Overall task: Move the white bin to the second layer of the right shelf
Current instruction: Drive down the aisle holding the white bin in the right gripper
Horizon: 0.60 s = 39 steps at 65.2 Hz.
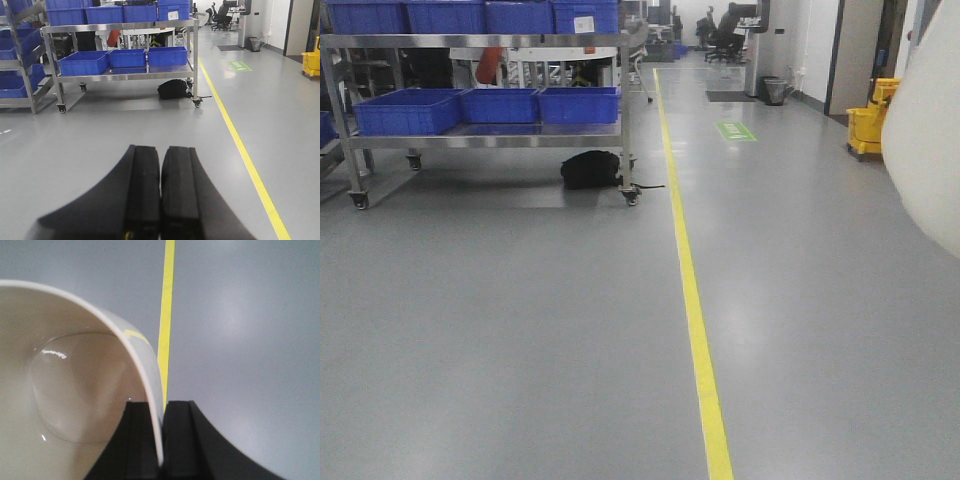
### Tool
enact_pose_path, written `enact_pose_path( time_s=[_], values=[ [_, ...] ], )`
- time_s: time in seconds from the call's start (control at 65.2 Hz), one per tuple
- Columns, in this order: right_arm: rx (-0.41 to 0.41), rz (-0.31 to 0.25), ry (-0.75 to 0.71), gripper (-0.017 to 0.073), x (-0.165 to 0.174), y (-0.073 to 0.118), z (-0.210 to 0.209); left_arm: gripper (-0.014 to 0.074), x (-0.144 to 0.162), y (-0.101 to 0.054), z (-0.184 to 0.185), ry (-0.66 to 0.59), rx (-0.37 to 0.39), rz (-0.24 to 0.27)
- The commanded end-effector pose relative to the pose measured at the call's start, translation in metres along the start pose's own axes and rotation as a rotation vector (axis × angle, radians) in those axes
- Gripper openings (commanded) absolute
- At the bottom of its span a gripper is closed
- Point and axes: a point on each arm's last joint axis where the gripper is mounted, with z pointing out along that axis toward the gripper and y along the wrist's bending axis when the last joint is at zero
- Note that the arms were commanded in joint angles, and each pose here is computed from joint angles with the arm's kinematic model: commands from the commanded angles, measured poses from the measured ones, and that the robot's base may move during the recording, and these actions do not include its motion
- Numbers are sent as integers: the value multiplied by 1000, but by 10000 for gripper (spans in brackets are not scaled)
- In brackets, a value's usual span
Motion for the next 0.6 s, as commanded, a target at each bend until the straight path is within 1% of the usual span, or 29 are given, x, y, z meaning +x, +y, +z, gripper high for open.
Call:
enact_pose_path(
  time_s=[0.0, 0.583],
  values=[
    [-15, -2, -117, 68, -15, 2, -8, 85, 4, 0, 0, -60, -4, -9],
    [-15, -2, -117, 68, -15, 2, -8, 85, 4, 0, 0, -60, -4, -9]
  ],
)
